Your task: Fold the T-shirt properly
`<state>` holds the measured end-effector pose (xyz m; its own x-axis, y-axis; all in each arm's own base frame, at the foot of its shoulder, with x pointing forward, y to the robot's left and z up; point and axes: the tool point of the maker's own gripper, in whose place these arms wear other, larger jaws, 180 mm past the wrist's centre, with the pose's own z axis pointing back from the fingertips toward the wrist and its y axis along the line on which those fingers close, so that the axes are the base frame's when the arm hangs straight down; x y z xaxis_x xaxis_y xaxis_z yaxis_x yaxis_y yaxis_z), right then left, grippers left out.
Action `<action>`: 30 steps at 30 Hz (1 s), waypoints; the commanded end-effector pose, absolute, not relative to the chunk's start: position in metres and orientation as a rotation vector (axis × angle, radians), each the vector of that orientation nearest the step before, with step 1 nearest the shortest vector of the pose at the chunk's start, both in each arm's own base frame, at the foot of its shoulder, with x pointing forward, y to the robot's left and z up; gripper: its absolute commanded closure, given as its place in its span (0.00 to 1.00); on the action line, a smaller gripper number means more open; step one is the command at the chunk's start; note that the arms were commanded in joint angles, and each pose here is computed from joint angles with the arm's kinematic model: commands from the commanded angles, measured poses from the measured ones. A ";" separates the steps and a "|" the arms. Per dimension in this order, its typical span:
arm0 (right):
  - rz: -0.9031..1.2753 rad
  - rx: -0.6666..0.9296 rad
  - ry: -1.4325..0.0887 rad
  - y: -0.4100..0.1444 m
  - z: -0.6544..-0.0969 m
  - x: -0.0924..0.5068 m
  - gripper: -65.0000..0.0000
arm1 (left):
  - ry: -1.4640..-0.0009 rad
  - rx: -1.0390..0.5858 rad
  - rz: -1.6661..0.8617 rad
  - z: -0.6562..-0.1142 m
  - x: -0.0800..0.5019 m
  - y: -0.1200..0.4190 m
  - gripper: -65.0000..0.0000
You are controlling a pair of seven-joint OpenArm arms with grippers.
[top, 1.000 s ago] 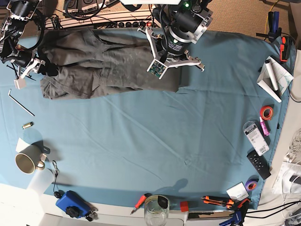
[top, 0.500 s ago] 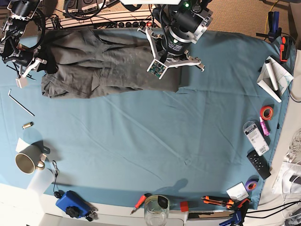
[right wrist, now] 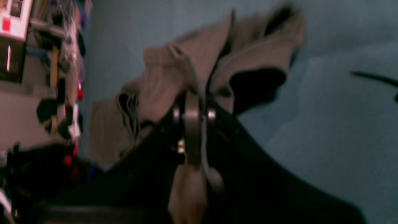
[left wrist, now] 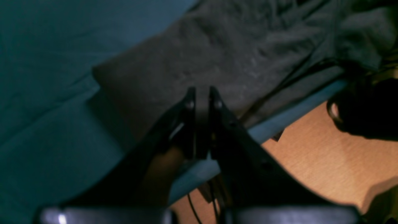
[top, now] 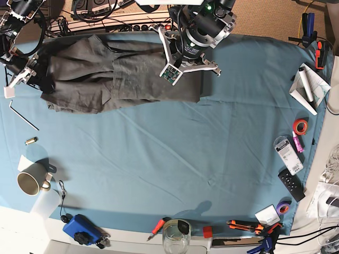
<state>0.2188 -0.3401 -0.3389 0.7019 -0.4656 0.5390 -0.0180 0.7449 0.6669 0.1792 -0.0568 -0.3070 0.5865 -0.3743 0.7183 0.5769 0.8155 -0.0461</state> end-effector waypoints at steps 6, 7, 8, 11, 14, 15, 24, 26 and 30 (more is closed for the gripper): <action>-0.237 0.689 -0.854 -0.349 -0.312 0.239 1.00 | -0.803 -0.296 -0.551 -0.297 0.184 -0.060 1.00; -0.232 0.680 -0.856 -0.350 -0.311 0.242 1.00 | -0.802 -0.297 -0.552 -0.298 0.183 -0.060 1.00; -0.224 0.634 -0.824 -0.353 -0.318 0.242 1.00 | -0.802 -0.297 -0.552 -0.297 0.183 -0.060 1.00; -0.205 0.511 -0.735 -0.365 -0.335 0.239 1.00 | -0.797 -0.295 -0.552 -0.298 0.183 -0.059 1.00; -0.200 0.499 -0.738 -0.367 -0.334 0.243 1.00 | -0.787 -0.297 -0.553 -0.299 0.182 -0.059 1.00; -0.201 0.512 -0.751 -0.365 -0.331 0.245 1.00 | -0.786 -0.305 -0.552 -0.299 0.181 -0.061 1.00; -0.209 0.654 -0.883 -0.352 -0.303 0.259 1.00 | -0.828 -0.552 -0.523 -0.264 0.170 -0.088 1.00; -0.209 0.654 -0.883 -0.352 -0.303 0.259 1.00 | -0.855 -0.589 -0.545 -0.254 0.167 -0.092 1.00; -0.209 0.654 -0.882 -0.352 -0.303 0.259 1.00 | -0.841 -0.698 -0.577 -0.247 0.148 -0.105 1.00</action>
